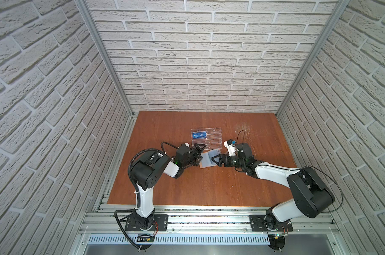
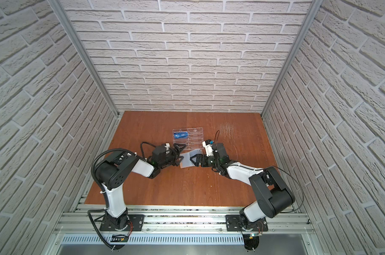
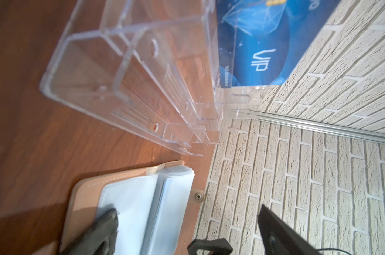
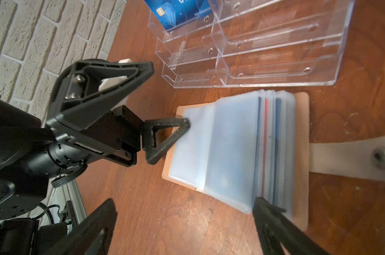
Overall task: Take the credit cards out of the card holder
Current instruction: Flip over the card slot in the card holder.
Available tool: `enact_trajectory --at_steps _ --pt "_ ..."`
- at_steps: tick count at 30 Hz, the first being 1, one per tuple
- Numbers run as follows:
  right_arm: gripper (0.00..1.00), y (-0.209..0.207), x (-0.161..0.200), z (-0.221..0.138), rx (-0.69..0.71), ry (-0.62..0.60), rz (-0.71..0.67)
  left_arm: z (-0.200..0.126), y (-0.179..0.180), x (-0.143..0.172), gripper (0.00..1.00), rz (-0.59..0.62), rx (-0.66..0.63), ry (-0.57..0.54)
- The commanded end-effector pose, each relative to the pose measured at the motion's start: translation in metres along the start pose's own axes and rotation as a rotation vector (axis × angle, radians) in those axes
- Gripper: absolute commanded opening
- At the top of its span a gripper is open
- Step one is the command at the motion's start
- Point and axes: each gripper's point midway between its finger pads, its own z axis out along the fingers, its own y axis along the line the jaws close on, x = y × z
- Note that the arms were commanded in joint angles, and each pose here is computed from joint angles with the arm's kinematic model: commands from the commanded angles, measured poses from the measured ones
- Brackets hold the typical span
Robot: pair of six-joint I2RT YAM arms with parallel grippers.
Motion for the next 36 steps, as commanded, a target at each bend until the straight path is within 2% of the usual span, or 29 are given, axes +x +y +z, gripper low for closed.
enact_trajectory --at_steps 1,23,36 --pt "0.97 0.01 -0.008 0.005 -0.041 -0.011 -0.013 -0.006 0.014 -0.001 0.98 0.004 -0.049 -0.015" --pt "0.97 0.007 0.0 0.014 -0.047 0.03 0.012 -0.01 0.016 -0.002 0.98 -0.003 -0.039 -0.018" --pt "0.97 0.017 0.0 0.012 -0.022 0.031 -0.06 -0.012 0.018 -0.003 0.98 -0.007 -0.038 -0.022"
